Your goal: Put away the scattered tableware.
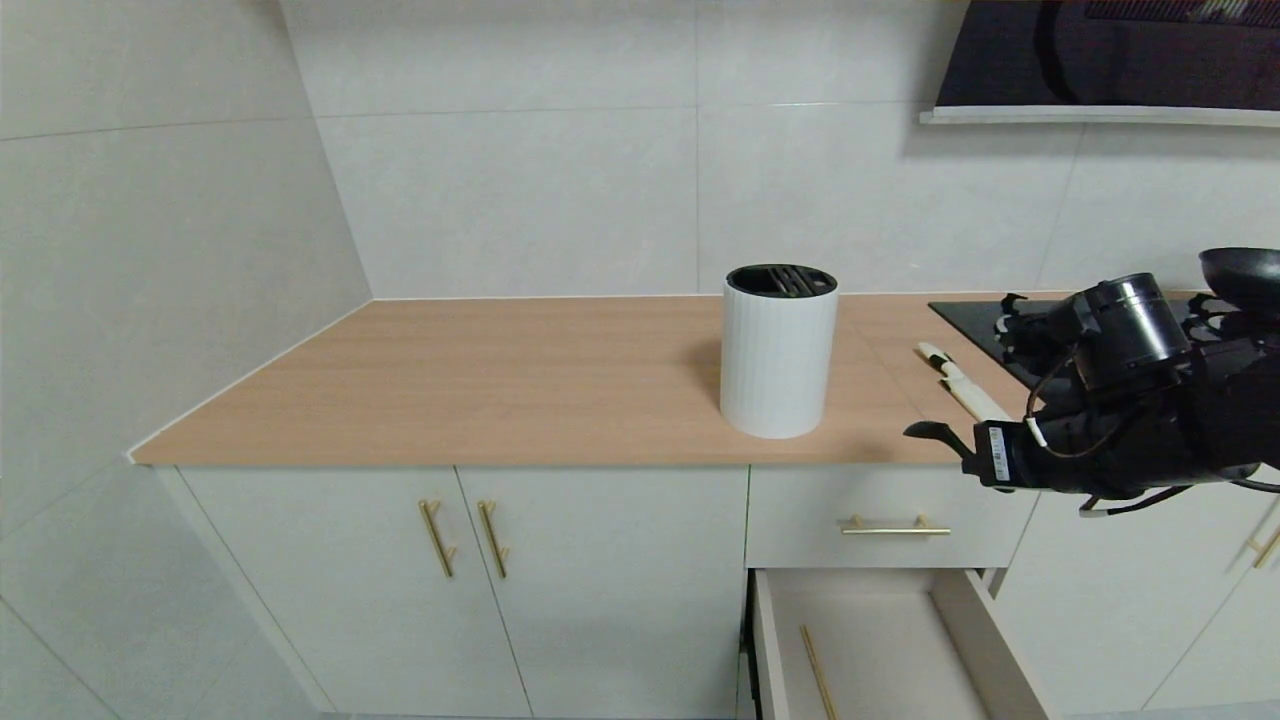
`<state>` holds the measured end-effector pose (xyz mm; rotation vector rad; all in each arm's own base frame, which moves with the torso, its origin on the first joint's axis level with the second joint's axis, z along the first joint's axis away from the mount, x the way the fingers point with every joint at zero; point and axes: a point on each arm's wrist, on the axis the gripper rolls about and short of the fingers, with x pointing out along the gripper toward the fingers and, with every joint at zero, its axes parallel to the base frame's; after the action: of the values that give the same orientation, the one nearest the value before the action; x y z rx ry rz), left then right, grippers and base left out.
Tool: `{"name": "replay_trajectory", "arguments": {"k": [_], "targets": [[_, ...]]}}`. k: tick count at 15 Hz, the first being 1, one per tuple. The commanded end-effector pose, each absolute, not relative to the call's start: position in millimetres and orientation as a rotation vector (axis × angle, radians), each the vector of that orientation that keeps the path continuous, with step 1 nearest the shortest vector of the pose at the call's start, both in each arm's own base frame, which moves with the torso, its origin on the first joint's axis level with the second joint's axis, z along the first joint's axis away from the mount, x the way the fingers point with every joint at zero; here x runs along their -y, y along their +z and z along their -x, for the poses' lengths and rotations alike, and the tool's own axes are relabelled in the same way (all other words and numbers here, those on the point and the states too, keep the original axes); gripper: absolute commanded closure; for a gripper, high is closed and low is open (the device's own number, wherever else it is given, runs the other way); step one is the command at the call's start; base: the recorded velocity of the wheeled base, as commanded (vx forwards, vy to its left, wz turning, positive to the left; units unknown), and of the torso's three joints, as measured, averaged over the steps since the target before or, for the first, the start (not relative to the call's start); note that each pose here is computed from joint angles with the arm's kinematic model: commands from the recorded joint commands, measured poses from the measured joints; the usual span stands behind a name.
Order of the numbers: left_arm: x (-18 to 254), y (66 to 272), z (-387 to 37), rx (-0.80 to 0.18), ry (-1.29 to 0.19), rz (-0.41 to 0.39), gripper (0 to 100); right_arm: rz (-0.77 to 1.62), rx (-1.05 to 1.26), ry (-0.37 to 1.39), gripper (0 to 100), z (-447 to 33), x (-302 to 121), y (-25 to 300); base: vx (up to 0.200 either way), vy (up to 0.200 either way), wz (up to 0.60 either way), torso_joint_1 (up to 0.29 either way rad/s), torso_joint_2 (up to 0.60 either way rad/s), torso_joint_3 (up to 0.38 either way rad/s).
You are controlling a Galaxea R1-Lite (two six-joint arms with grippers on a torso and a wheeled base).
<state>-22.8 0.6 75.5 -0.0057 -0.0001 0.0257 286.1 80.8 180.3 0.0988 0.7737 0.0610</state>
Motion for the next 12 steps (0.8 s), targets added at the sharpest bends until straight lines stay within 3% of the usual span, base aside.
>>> {"name": "replay_trajectory", "arguments": {"k": [1,12], "targets": [[-0.6,75.5,22.8,0.000,0.026,0.006,0,-0.097,-0.772,0.064,100,-283.7,-81.0,179.5,0.000,0.000,0.00,0.000,0.00,0.000],[-0.6,75.5,22.8,0.000,0.026,0.006,0,-0.090,-0.799,0.056,100,-287.8,-81.7,170.9,0.000,0.000,0.00,-0.009,0.02,0.014]]}}
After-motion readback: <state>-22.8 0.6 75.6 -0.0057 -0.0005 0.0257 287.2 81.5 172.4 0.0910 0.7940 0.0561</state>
